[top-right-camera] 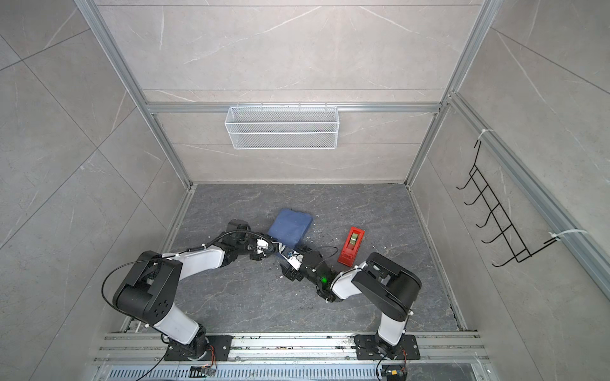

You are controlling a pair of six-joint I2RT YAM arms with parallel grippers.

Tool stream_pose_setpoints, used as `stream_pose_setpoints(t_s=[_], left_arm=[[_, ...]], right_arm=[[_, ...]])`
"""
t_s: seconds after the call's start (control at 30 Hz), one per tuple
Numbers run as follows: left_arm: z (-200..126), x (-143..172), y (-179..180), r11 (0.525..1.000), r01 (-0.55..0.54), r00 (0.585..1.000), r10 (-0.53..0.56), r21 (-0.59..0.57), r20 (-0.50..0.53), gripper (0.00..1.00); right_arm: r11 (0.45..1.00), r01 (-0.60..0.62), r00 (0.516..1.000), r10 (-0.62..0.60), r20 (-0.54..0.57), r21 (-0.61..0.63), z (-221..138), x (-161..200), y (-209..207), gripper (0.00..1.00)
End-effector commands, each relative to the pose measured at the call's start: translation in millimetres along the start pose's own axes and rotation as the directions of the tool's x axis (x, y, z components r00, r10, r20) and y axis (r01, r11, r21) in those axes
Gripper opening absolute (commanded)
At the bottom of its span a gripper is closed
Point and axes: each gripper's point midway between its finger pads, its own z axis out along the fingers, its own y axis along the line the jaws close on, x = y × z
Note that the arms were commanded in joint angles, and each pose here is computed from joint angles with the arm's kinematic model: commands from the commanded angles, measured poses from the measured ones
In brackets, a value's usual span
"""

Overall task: Wrap a gift box in wrapping paper
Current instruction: Fifth fold the wrapping paper around the gift box.

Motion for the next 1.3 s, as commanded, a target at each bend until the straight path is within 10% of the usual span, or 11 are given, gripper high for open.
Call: stream_pose_setpoints(t_s=[0.0, 0.2, 0.7, 1.03, 1.27], left_arm=[[7, 10, -42, 0.984, 0.105, 0.994, -0.101, 0.144, -0.037, 0.46], [9, 11, -45, 0.983, 0.103, 0.994, -0.098, 0.154, -0.039, 0.46], [12, 14, -46, 0.982, 0.105, 0.994, -0.099, 0.157, -0.042, 0.46], [10, 13, -44, 0.983, 0.107, 0.994, -0.101, 0.148, -0.042, 0.46], [11, 14, -44, 0.983, 0.107, 0.994, -0.101, 0.150, -0.043, 0.46]], right_arm=[[0.996, 0.066, 0.982, -0.076, 0.175, 0.065, 13, -43, -9, 0.90], [0.971, 0.121, 0.956, -0.170, 0.240, 0.204, -4, -57, -28, 0.93], [0.965, 0.261, 0.936, -0.260, 0.235, 0.026, 19, -61, -11, 1.00], [0.970, 0.216, 0.964, -0.194, 0.181, -0.113, 26, -21, 0, 0.52], [0.957, 0.219, 0.972, -0.198, 0.124, -0.189, 24, -14, 5, 0.55]])
